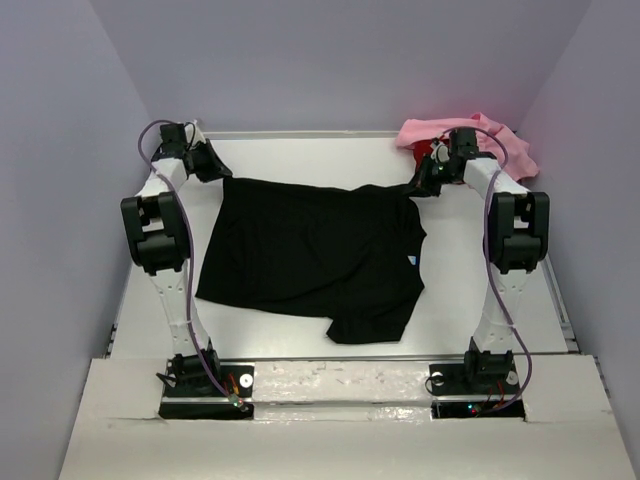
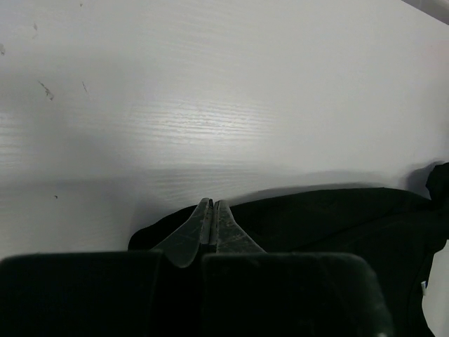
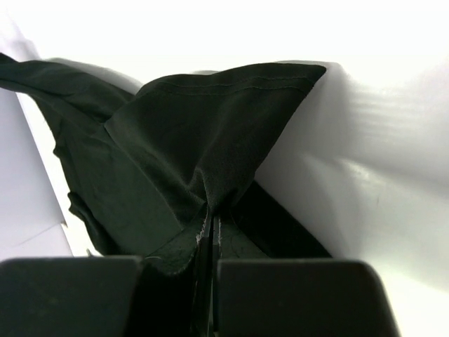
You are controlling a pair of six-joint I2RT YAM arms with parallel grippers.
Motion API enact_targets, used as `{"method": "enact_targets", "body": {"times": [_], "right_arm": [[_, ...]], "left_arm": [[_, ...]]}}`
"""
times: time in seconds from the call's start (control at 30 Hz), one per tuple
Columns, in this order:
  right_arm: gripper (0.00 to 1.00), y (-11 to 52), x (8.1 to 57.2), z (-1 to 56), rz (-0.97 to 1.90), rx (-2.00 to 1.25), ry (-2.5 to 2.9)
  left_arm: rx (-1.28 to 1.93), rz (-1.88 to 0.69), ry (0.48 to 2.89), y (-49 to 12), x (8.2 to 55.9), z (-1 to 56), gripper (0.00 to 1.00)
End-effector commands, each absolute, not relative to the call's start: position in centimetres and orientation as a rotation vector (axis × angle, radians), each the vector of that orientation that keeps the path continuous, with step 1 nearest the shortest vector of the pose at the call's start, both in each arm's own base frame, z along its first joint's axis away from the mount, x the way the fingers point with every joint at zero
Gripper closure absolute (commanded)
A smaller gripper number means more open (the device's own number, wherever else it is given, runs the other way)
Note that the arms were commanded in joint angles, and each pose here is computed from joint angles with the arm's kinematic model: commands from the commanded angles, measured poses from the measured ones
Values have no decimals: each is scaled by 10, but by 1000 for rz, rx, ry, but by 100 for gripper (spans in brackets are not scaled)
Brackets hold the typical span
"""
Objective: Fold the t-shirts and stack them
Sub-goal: Fold the tshirt
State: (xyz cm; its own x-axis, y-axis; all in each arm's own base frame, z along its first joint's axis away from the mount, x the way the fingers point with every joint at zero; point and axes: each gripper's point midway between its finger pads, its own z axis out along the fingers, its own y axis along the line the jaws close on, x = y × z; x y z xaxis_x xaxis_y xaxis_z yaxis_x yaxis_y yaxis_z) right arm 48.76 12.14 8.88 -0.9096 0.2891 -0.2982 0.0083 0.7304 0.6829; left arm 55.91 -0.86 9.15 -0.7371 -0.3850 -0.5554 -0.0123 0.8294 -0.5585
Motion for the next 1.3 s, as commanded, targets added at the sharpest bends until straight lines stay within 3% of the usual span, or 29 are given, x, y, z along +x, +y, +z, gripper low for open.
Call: {"method": "enact_targets", "body": {"times": [0.0, 0.47, 0.77, 1.27], "right_arm": [[100, 133, 477, 126, 1031, 126, 2483], [100, 152, 417, 112, 1095, 122, 2603], [100, 151, 390, 99, 1072, 149, 2676], [100, 142, 356, 36, 948, 256, 2906]], "left_arm": [[-236, -694, 2265, -10, 551, 127, 100], [-274, -712, 2363, -15, 518, 100, 100], [-274, -640, 2371, -7, 517, 112, 100], [-291, -599, 2417, -3, 502, 110, 100]]}}
